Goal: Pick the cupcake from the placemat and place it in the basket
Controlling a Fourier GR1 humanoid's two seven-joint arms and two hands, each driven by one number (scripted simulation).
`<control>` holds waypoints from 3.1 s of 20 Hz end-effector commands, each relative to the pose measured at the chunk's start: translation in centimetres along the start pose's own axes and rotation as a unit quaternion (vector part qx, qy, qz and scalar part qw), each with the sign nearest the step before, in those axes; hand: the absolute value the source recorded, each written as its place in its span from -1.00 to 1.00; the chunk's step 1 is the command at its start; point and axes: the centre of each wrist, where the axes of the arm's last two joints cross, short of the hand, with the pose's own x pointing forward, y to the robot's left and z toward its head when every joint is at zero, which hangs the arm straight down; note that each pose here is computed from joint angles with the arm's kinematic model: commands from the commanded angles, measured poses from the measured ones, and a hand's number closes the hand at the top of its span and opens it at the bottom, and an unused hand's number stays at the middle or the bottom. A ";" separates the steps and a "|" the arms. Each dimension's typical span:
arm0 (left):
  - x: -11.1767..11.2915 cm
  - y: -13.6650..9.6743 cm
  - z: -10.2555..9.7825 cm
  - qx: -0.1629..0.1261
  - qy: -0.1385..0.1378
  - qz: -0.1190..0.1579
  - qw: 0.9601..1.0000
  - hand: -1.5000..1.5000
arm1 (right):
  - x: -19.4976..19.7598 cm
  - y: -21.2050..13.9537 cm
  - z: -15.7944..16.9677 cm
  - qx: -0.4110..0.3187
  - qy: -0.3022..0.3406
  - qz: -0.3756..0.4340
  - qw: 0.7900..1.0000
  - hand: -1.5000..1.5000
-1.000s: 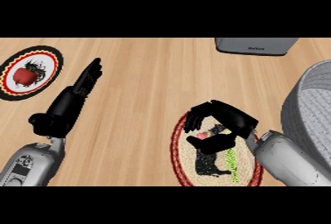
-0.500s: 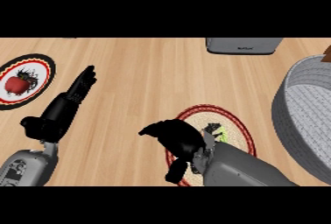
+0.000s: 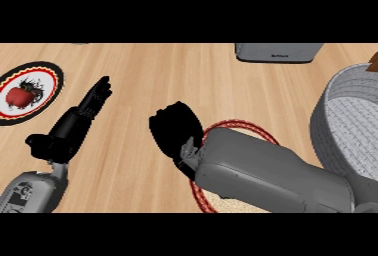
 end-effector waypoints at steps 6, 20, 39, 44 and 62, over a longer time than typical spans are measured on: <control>-0.1 0.1 0.7 0.008 0.005 0.000 1.000 0.00 | 0.6 -7.3 -0.6 0.171 0.041 0.054 0.983 -1.00; -1.7 1.6 1.1 0.025 0.011 0.001 1.000 0.00 | -2.2 -8.8 1.3 0.155 0.043 0.022 0.987 -1.00; -0.9 0.0 0.8 0.010 -0.005 0.001 1.000 0.00 | -8.1 4.6 0.8 0.119 0.051 0.002 0.992 -1.00; -0.4 0.5 0.4 -0.001 -0.001 -0.004 1.000 0.00 | -6.8 5.0 -0.8 0.112 0.033 -0.024 0.993 -1.00; -0.1 0.1 0.8 0.010 -0.004 0.005 1.000 0.00 | -4.4 6.7 -0.9 0.132 0.042 0.006 0.990 -1.00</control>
